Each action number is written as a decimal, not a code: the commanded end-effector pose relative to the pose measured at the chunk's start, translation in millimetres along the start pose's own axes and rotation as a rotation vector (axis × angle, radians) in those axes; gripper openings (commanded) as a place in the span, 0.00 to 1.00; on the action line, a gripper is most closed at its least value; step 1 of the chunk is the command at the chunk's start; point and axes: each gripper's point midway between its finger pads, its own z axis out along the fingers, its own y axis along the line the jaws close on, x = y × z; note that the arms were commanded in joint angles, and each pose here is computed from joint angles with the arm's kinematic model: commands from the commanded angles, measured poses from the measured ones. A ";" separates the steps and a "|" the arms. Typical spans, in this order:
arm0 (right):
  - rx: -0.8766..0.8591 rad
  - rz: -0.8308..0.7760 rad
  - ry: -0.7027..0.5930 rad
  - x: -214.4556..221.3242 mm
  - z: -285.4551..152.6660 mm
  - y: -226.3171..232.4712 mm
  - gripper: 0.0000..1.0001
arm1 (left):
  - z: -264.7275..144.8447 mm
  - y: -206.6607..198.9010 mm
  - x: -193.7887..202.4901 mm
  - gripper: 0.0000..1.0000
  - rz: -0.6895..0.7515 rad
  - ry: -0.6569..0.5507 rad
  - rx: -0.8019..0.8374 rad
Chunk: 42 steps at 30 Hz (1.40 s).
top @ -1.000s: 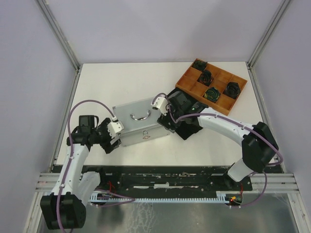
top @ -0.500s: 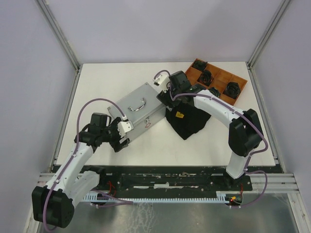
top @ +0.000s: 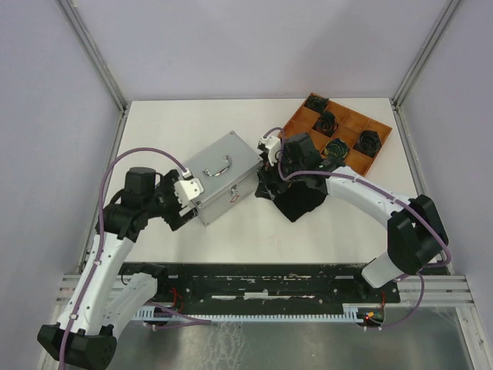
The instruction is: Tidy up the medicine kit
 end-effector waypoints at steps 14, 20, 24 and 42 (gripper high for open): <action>-0.315 0.180 -0.466 -51.4 44.6 54.5 0.79 | 37.1 91.5 -58.3 0.91 -0.252 -0.158 -0.235; -0.330 0.177 -0.457 -39.2 63.0 54.5 0.79 | 51.7 87.8 -47.8 0.90 -0.297 -0.135 -0.218; -0.351 0.174 -0.466 -33.8 68.9 56.7 0.78 | 52.3 81.2 -40.8 0.89 -0.298 -0.134 -0.218; -0.473 0.141 -0.515 -34.2 71.6 79.9 0.75 | 53.3 77.2 -35.7 0.89 -0.294 -0.133 -0.220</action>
